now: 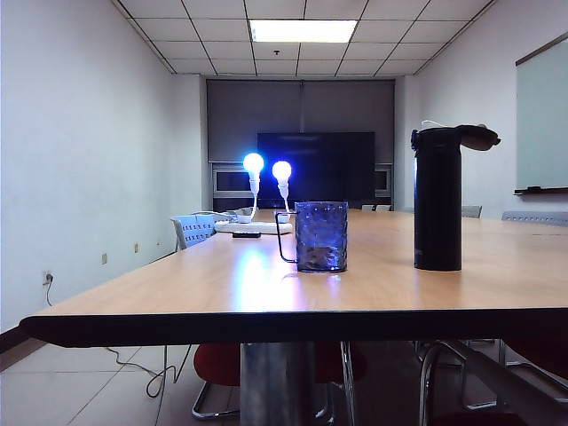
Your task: Pick up the black thermos cup, pour some water from it into the cup, and then put the thermos cup back on the table.
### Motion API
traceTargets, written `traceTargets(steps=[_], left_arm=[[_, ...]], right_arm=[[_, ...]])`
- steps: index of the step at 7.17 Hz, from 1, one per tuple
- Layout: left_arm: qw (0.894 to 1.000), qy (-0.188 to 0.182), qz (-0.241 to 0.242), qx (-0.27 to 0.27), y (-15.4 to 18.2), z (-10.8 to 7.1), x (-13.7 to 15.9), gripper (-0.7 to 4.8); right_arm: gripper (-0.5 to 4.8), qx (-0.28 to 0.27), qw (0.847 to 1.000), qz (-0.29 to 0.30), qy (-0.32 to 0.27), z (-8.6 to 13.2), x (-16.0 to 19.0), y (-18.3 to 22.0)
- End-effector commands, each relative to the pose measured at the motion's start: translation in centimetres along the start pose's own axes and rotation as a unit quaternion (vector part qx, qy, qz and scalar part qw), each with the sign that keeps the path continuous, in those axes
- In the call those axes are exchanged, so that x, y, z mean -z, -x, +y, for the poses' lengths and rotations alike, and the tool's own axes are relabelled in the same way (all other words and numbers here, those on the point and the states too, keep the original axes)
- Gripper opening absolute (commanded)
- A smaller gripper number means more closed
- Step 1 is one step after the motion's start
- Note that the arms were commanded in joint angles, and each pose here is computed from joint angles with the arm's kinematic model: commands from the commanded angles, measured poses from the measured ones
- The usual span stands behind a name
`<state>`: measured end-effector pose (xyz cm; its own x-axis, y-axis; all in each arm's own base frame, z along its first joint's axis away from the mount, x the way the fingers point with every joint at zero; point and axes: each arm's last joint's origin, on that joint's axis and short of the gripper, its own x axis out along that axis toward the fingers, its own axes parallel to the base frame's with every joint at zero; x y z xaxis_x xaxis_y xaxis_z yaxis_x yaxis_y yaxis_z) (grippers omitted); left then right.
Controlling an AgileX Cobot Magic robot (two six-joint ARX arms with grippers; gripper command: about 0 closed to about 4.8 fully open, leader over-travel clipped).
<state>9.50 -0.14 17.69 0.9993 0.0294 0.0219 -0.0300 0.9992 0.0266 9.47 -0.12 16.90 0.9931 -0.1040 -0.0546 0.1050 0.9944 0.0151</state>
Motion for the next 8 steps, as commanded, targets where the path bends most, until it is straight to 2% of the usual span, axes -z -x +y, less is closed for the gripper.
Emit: traceTargets(steps=[1,6,7,8], left_arm=[[1.0,0.002,-0.01,-0.004,0.0,0.1,-0.2,-0.06],[1.0,0.003,-0.023,-0.005,0.0,0.1,-0.5,-0.06],[0.998,0.028,-0.049,-0.025,0.4,0.3,-2.3,-0.06],[0.998,0.034,-0.051,0.004,-1.7,0.2,-9.1,-0.06]], right_arm=[[0.0,0.001,1.0,-0.012,-0.004,0.0,-0.4,0.0],[-0.01,0.0,0.999,-0.04,-0.008,0.0,-1.0,0.1],[-0.01,-0.001,0.997,-0.077,-0.013,0.0,-3.4,0.9],[-0.01,-0.003,0.996,-0.085,-0.027,0.2,-9.8,0.2]])
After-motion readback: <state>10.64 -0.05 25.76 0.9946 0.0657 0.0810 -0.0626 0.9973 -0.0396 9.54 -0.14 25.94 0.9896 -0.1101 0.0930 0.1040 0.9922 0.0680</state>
